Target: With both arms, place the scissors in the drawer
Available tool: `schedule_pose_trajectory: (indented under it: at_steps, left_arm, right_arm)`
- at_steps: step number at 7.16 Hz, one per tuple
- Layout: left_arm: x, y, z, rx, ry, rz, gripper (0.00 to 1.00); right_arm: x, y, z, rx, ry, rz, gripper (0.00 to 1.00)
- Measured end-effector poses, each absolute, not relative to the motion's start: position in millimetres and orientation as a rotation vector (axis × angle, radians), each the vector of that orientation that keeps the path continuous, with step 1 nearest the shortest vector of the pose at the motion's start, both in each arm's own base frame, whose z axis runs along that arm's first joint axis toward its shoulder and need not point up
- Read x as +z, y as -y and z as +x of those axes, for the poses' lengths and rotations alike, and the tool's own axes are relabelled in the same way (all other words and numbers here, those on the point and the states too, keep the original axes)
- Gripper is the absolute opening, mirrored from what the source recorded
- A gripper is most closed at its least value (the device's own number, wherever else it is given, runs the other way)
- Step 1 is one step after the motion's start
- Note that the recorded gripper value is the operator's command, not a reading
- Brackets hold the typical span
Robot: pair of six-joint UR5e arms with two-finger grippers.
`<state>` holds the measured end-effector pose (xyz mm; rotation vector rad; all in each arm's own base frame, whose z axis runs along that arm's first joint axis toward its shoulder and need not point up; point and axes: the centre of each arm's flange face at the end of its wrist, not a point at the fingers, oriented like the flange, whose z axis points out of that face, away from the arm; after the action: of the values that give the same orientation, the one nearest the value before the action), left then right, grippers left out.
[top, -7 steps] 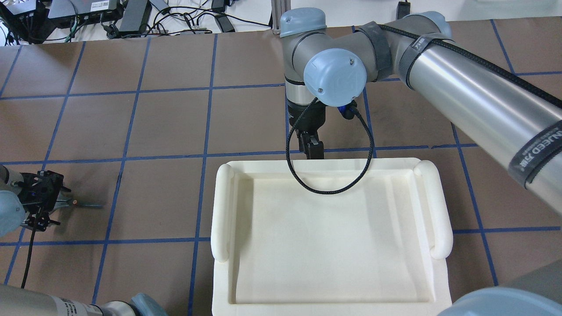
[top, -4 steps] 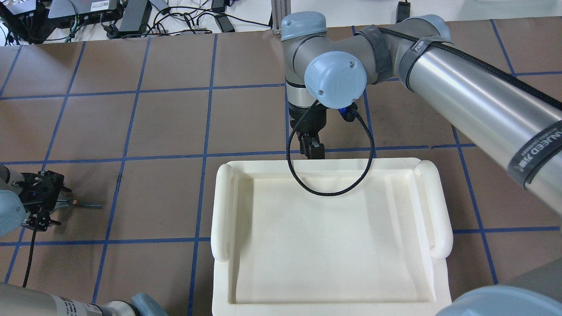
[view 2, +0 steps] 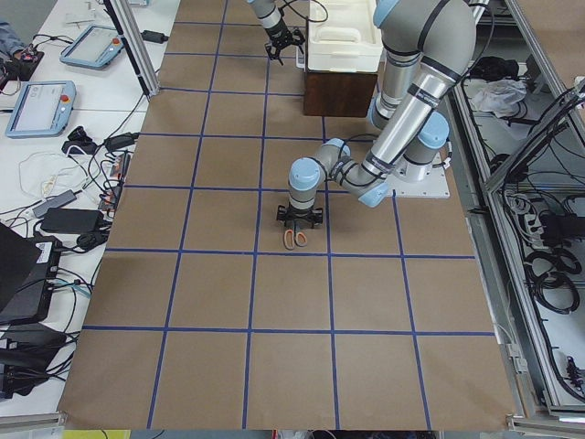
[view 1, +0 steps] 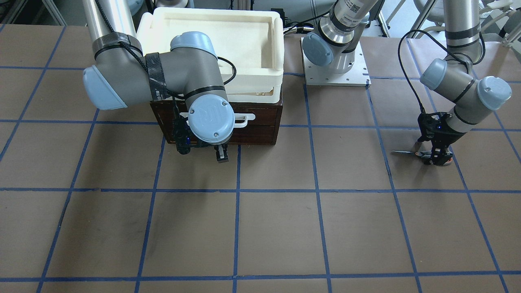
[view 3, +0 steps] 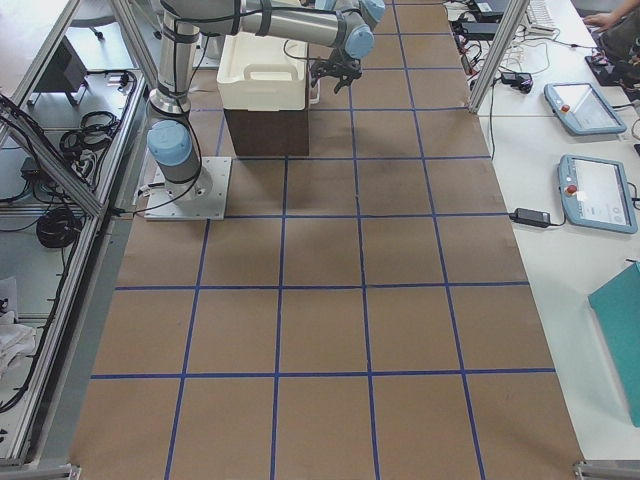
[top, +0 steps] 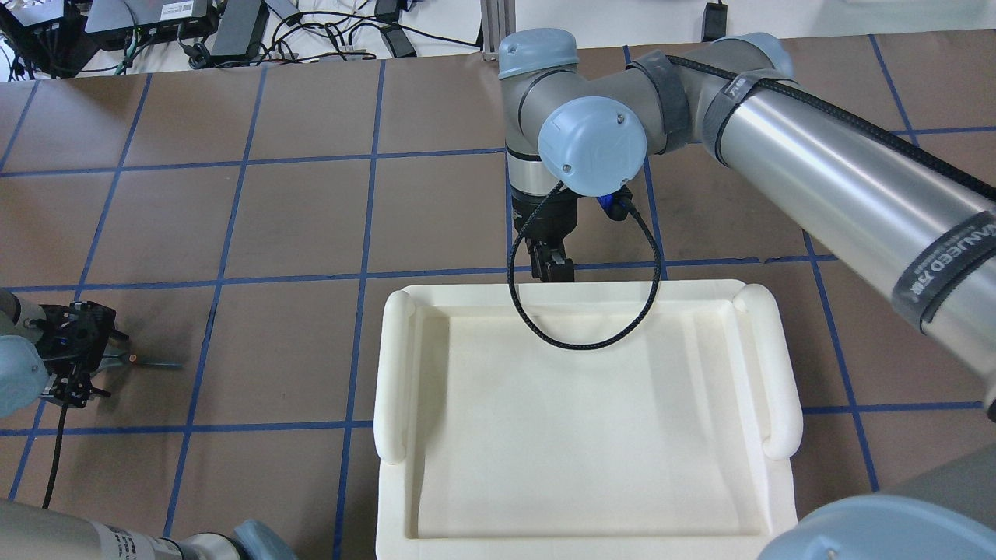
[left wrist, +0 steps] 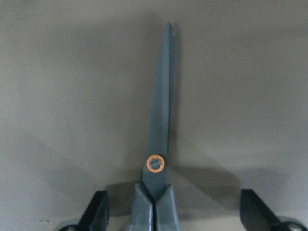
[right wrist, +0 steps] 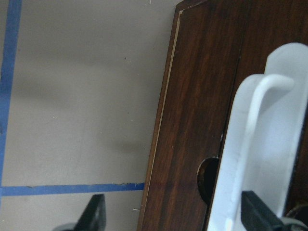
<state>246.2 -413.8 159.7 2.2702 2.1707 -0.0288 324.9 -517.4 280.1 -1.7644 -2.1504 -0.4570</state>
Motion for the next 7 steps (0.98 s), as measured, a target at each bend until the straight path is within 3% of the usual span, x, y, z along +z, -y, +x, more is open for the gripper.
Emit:
schedule_pose_trajectory:
  at_steps: [1, 4, 6, 7]
  left_arm:
    - [159.5, 414.5, 245.5, -0.039, -2.172, 2.269, 0.77]
    - [159.4, 415.4, 245.0, -0.048, -2.172, 2.269, 0.45]
    - [159.9, 415.8, 244.5, -0.050, -2.166, 2.272, 0.33]
    - [160.5, 416.4, 244.2, -0.060, -2.161, 2.274, 0.19]
  right_arm:
    - [279.5, 517.6, 324.9, -0.456, 2.151, -1.764, 1.00]
    - [276.5, 518.4, 324.9, -0.454, 2.158, -1.757, 1.00]
    - [272.0, 516.7, 324.5, -0.461, 2.150, -1.753, 1.00]
    - [270.6, 516.0, 324.4, -0.464, 2.149, -1.751, 1.00]
